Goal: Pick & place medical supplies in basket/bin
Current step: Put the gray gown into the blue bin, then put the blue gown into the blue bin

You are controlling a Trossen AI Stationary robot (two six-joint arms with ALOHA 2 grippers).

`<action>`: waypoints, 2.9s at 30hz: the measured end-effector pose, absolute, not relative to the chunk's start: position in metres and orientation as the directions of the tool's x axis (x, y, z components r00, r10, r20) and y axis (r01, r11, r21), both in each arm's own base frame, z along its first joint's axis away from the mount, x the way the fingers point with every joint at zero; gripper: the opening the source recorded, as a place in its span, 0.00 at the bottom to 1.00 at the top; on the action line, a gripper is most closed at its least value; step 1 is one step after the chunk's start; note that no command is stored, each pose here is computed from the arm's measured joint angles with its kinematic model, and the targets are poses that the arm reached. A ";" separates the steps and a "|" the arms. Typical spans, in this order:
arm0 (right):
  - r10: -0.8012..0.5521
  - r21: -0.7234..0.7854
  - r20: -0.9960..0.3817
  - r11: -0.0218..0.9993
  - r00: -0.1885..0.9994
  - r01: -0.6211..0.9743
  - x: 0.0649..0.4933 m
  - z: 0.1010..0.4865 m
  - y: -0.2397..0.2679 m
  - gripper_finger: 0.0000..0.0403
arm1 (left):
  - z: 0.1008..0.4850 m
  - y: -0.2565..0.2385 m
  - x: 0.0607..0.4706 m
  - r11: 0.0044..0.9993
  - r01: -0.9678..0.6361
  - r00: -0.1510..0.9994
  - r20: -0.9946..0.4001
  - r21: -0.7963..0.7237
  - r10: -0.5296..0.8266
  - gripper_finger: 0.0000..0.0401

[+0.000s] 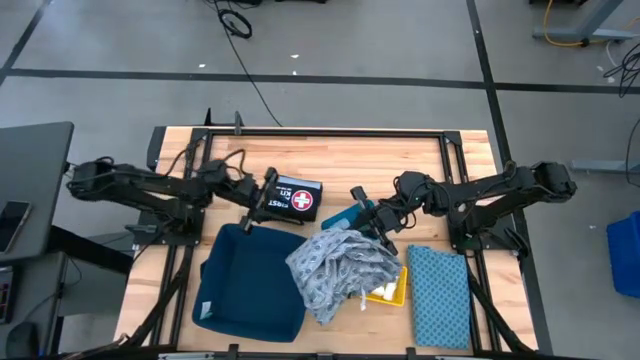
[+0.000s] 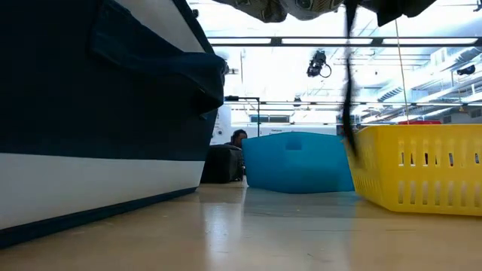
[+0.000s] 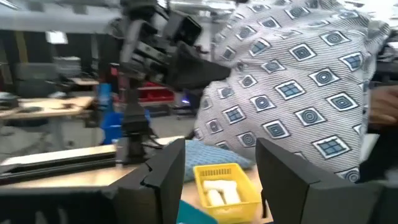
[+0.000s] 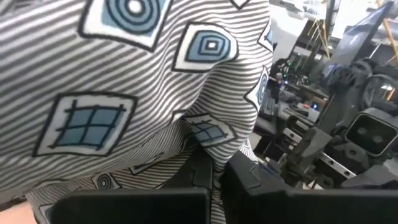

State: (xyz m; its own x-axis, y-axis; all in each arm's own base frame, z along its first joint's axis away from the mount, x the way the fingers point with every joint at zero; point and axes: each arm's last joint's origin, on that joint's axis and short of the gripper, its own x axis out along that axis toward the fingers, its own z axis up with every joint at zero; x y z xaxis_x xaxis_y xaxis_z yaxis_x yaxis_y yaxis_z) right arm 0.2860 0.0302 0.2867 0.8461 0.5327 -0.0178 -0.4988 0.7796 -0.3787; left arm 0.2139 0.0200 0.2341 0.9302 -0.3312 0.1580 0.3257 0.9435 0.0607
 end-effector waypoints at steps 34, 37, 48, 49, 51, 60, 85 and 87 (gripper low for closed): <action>0.483 -0.414 0.007 0.799 0.876 -0.437 0.403 0.289 0.065 0.02 | 0.265 0.068 0.166 0.978 -0.107 0.986 0.146 0.181 0.081 0.46; 0.506 -0.423 0.026 0.787 0.862 -0.449 0.415 0.297 0.071 0.02 | 0.266 0.072 0.163 0.976 -0.120 0.985 0.145 0.181 0.094 0.46; 0.584 -0.341 -0.095 0.741 0.806 -0.578 0.460 0.261 0.089 0.02 | 0.264 0.075 0.162 0.979 -0.118 0.988 0.118 0.169 0.098 0.46; 0.592 -0.325 -0.107 0.738 0.799 -0.591 0.462 0.254 0.087 0.02 | 0.264 0.075 0.162 0.979 -0.117 0.988 0.118 0.169 0.098 0.46; 0.590 -0.312 -0.116 0.742 0.799 -0.593 0.465 0.249 0.082 0.02 | 0.263 0.075 0.162 0.978 -0.118 0.988 0.114 0.169 0.100 0.46; 0.557 -0.123 -0.244 0.794 0.794 -0.595 0.467 0.234 0.059 0.16 | 0.262 0.076 0.162 0.981 -0.119 0.989 0.104 0.155 0.103 0.46; 0.334 -0.158 -0.549 0.859 0.766 -0.487 0.419 0.266 0.083 0.03 | 0.251 0.075 0.164 0.988 -0.096 0.995 0.005 0.120 0.096 0.46; 0.241 -0.172 -0.648 0.878 0.722 -0.447 0.413 0.257 0.083 0.02 | 0.252 0.074 0.165 0.988 -0.092 0.996 0.009 0.122 0.091 0.46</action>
State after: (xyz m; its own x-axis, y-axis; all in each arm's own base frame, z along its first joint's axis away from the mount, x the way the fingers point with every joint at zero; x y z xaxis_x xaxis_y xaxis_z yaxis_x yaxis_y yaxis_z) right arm 0.4127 0.0830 0.2575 0.7221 0.2412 -0.6484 -0.4474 0.8777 -0.1717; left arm 0.1645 0.0739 0.2517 0.9958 0.0911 0.0090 -0.0915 0.9883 0.1224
